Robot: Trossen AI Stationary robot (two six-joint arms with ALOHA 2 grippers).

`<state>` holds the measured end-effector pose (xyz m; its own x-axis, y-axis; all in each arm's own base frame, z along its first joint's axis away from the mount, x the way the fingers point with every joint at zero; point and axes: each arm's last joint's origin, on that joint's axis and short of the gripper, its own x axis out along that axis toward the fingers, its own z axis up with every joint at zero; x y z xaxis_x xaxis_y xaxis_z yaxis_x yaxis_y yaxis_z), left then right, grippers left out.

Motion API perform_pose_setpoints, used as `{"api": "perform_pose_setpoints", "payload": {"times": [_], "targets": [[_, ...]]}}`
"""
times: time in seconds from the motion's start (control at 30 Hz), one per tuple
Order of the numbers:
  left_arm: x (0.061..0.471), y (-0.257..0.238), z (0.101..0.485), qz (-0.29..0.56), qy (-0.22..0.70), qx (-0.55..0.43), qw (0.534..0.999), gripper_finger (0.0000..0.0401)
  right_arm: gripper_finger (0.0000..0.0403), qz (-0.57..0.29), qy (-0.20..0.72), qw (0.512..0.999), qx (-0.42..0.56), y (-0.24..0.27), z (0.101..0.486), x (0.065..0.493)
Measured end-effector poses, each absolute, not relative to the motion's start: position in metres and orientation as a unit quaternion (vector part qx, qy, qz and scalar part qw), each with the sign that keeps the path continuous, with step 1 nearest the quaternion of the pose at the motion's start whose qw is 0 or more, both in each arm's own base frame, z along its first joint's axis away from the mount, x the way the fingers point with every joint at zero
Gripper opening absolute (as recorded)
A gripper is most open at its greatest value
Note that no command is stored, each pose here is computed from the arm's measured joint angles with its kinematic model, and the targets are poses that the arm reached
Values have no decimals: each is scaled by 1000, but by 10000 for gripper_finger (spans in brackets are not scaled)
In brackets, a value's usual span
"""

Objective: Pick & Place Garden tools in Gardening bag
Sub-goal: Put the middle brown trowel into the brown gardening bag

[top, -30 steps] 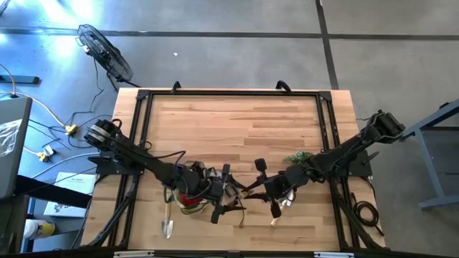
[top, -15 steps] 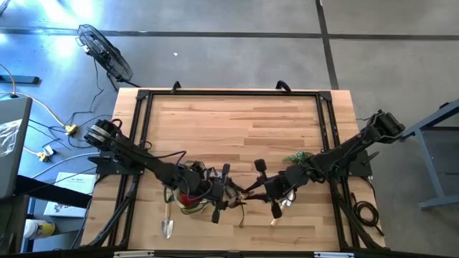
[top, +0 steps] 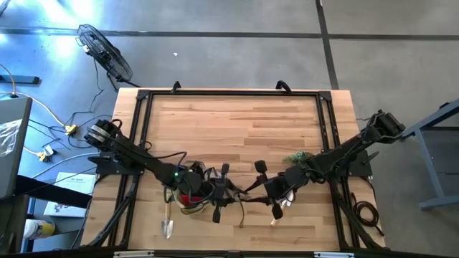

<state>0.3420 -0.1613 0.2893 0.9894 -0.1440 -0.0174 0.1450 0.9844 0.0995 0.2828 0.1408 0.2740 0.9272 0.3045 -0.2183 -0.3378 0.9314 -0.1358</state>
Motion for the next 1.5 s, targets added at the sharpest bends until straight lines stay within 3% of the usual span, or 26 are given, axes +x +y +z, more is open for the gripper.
{"api": "perform_pose_setpoints", "payload": {"times": [0.3,0.53,0.77,1.3,1.5], "targets": [[342,-161,287,-69,14,43,997,65,208,119,100,985,-79,145,274,280],[342,-160,285,-57,25,34,998,65,259,20,108,987,-113,155,272,270],[325,-165,296,-11,42,40,998,65,264,0,125,979,-163,171,267,256],[252,-189,314,265,68,68,959,65,258,5,143,974,-176,177,263,250],[232,-186,306,302,55,-17,952,65,258,3,148,975,-168,176,262,250]]}}
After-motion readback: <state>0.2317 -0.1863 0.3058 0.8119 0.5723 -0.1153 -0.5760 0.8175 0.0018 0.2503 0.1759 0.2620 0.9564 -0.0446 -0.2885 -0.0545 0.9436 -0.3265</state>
